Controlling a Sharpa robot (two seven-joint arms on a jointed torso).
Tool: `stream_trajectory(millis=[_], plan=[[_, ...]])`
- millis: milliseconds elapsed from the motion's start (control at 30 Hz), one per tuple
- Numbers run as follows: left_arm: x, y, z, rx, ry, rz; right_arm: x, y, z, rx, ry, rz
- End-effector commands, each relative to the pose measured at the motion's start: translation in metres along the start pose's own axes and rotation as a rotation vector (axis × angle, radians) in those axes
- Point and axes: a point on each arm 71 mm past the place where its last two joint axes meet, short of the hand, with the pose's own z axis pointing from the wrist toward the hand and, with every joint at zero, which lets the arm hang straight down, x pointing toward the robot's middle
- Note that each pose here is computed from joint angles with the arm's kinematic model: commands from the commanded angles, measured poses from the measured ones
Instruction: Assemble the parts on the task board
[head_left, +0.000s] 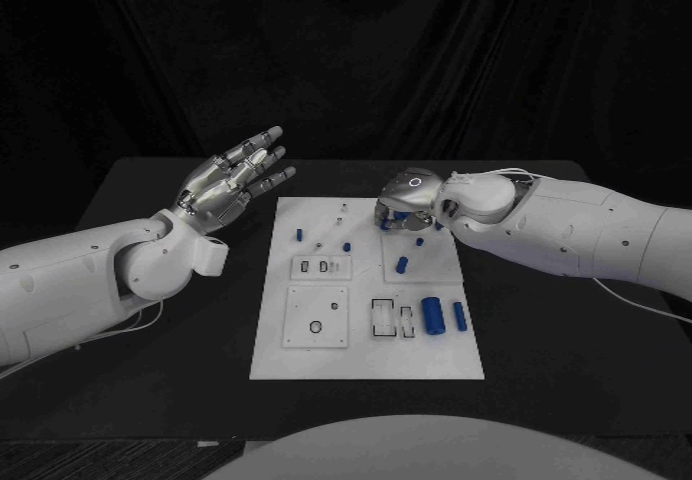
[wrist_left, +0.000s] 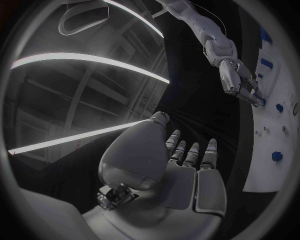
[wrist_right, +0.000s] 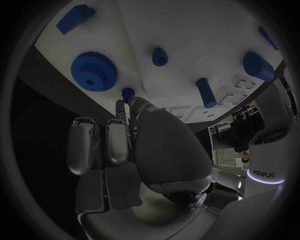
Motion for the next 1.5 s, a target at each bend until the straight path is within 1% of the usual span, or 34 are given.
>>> stream_trajectory(millis=[33,300,633,733,867,1033,1200,1333,1500], plan=[[0.0020,-0.0022,0.0017,0.023,0.022,-0.016,0.004,0.002,-0.001,-0.019,-0.002,-0.002],[0.0019,-0.0011,0.0023,0.013,0.026,-0.019,0.005,0.001,0.000,-0.021,-0.006,0.001],[0.0006,-0.0010,0.0009,0.003,0.022,-0.016,0.003,-0.002,-0.003,-0.016,-0.045,0.040],[0.0002,-0.0011,0.0004,0.001,0.020,-0.015,-0.001,-0.003,-0.005,-0.018,-0.060,0.044],[0.0001,-0.0010,0.0000,-0.002,0.018,-0.013,-0.010,-0.005,-0.008,-0.021,-0.083,0.041],[0.0003,-0.0008,-0.0001,-0.006,0.016,-0.012,-0.029,-0.007,-0.011,-0.027,-0.109,0.029],[0.0017,-0.0011,-0.0010,-0.006,0.014,-0.012,-0.043,-0.007,-0.010,-0.035,-0.130,0.016],[0.0044,-0.0017,-0.0018,0.001,0.015,-0.014,-0.051,-0.006,-0.007,-0.044,-0.142,0.008],[0.0072,-0.0010,-0.0012,-0.004,0.020,-0.018,-0.056,-0.006,-0.004,-0.043,-0.136,0.003]])
